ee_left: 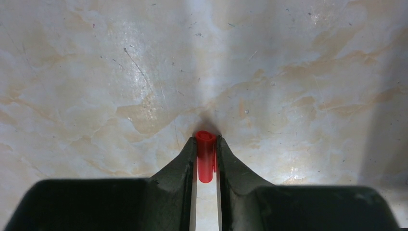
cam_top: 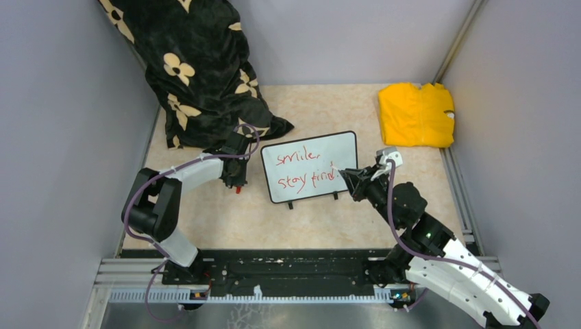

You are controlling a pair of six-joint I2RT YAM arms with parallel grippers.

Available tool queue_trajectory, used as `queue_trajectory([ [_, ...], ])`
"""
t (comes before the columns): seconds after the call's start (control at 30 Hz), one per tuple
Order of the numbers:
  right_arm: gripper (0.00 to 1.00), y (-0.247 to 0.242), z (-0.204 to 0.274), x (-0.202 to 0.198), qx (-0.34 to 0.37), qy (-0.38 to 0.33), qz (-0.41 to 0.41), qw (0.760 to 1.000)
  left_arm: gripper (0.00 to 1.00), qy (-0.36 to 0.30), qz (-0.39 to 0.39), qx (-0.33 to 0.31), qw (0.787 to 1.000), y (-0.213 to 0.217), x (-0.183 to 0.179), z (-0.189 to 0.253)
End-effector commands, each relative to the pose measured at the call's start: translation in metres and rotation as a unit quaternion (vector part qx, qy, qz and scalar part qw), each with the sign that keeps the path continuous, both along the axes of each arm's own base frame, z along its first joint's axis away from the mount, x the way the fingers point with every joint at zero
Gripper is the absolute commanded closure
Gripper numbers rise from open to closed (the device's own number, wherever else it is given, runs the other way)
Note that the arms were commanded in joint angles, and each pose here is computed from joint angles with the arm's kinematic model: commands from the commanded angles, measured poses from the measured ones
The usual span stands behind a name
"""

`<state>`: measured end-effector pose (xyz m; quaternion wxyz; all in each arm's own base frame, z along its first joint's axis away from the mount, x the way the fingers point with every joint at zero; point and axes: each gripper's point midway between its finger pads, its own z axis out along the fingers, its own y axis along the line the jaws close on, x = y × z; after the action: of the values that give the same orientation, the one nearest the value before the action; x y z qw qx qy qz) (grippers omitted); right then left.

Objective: Write a sentence on the whiteboard
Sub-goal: Close the whiteboard marker at the center of the board.

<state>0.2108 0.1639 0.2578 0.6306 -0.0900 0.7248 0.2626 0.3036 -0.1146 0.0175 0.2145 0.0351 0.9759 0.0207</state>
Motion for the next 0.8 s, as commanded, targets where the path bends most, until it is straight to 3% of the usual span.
queue_trajectory([
  [0.0, 1.00, -0.004, 0.027, 0.001, 0.025, -0.025, -0.009, 0.999, 0.92, 0.069, -0.004, 0.020, 0.997, 0.010, -0.034, -0.024],
  [0.07, 1.00, -0.004, 0.027, 0.001, 0.025, -0.025, -0.009, 0.999, 0.99, 0.061, -0.001, 0.020, 0.998, 0.010, -0.033, -0.021],
  [0.3, 1.00, -0.004, 0.031, 0.001, 0.024, -0.025, -0.007, 0.999, 1.00, -0.018, 0.041, 0.022, 0.999, 0.023, -0.012, 0.016],
  [0.6, 1.00, -0.001, 0.044, 0.002, 0.028, -0.035, -0.002, 0.999, 1.00, -0.150, 0.070, -0.056, 0.985, 0.019, 0.012, 0.109],
  [0.77, 1.00, 0.002, 0.063, 0.005, 0.030, -0.054, 0.001, 0.998, 1.00, -0.238, 0.065, -0.135, 0.960, 0.005, 0.016, 0.179],
])
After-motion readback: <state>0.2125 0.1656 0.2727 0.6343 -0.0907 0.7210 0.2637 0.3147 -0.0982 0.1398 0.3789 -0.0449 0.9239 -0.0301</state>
